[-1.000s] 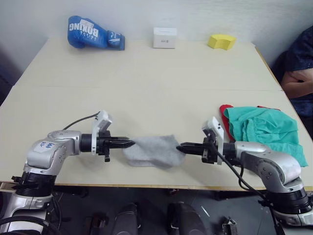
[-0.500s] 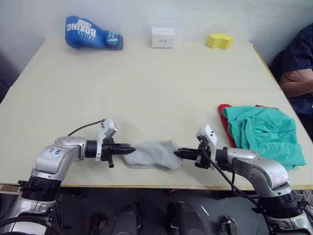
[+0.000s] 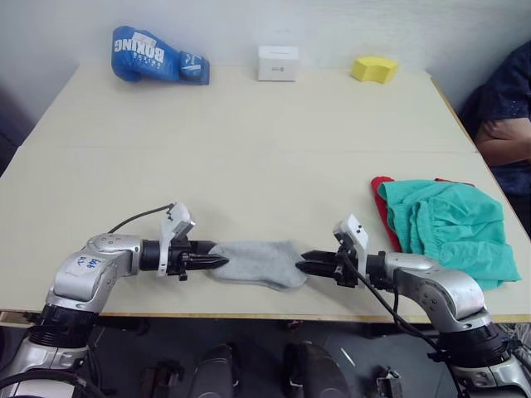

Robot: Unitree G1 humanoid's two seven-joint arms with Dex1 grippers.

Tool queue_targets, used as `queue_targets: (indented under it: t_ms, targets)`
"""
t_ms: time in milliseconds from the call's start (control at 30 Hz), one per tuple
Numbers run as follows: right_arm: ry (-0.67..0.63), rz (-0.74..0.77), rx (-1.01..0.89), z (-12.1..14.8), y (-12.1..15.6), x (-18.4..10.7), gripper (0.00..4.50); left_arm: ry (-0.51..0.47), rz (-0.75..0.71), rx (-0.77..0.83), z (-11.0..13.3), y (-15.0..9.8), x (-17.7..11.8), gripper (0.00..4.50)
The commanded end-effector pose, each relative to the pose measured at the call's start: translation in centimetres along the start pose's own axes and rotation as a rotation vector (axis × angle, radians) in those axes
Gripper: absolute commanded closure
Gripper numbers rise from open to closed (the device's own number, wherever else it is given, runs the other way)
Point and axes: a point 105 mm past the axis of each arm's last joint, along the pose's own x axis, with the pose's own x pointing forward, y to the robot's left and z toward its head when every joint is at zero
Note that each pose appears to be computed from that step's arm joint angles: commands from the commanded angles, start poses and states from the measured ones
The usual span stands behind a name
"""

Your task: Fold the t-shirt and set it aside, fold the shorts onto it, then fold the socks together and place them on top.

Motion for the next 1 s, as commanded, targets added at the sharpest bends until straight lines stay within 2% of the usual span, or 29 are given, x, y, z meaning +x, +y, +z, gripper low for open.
queue_targets:
  t_ms: [33, 133, 233, 367, 400, 467, 533, 600, 700, 900, 1000]
  targets:
    - [-0.095, -0.020, -0.134, 2.6, 0.0, -1.9, 2.13, -0.092, 0.067, 0.091, 1.6, 0.8, -1.9, 1.52]
    - [-0.170, 0.054, -0.184, 4.4, 1.5, -2.6, 2.13, -0.176, 0.018, 0.111, 3.0, -0.2, -3.3, 1.52]
    - [-0.186, 0.125, -0.279, 5.3, 3.1, -1.8, 2.77, -0.183, -0.064, 0.123, 3.5, -2.0, -4.2, 2.13]
    - [-0.208, 0.150, -0.364, 5.5, 4.2, 1.0, 4.28, -0.206, -0.088, 0.159, 4.5, -2.9, -3.3, 3.47]
    - [-0.196, 0.154, -0.391, 5.0, 4.4, 2.5, 4.50, -0.200, -0.086, 0.172, 4.3, -3.0, -2.3, 3.82]
    - [-0.193, 0.143, -0.420, 4.1, 4.4, 4.8, 4.50, -0.177, -0.068, 0.184, 3.3, -2.9, -0.4, 4.48]
    - [-0.193, 0.147, -0.441, 3.1, 4.5, 6.3, 4.50, -0.160, -0.044, 0.196, 2.1, -2.9, 1.2, 4.48]
    - [-0.179, 0.146, -0.427, 1.7, 4.6, 7.5, 4.50, -0.103, 0.011, 0.190, -0.1, -2.3, 2.7, 4.48]
    - [-0.137, 0.133, -0.451, -0.2, 4.2, 8.1, 4.50, -0.080, 0.058, 0.162, -1.8, -2.1, 3.7, 4.48]
    - [-0.126, 0.006, -0.454, -1.4, 1.4, 5.1, 4.50, -0.075, 0.117, 0.100, -3.6, -2.2, 3.0, 4.48]
    - [-0.143, -0.057, -0.439, -1.5, 0.1, 3.1, 4.50, -0.118, 0.135, 0.101, -3.4, -2.2, 2.5, 4.48]
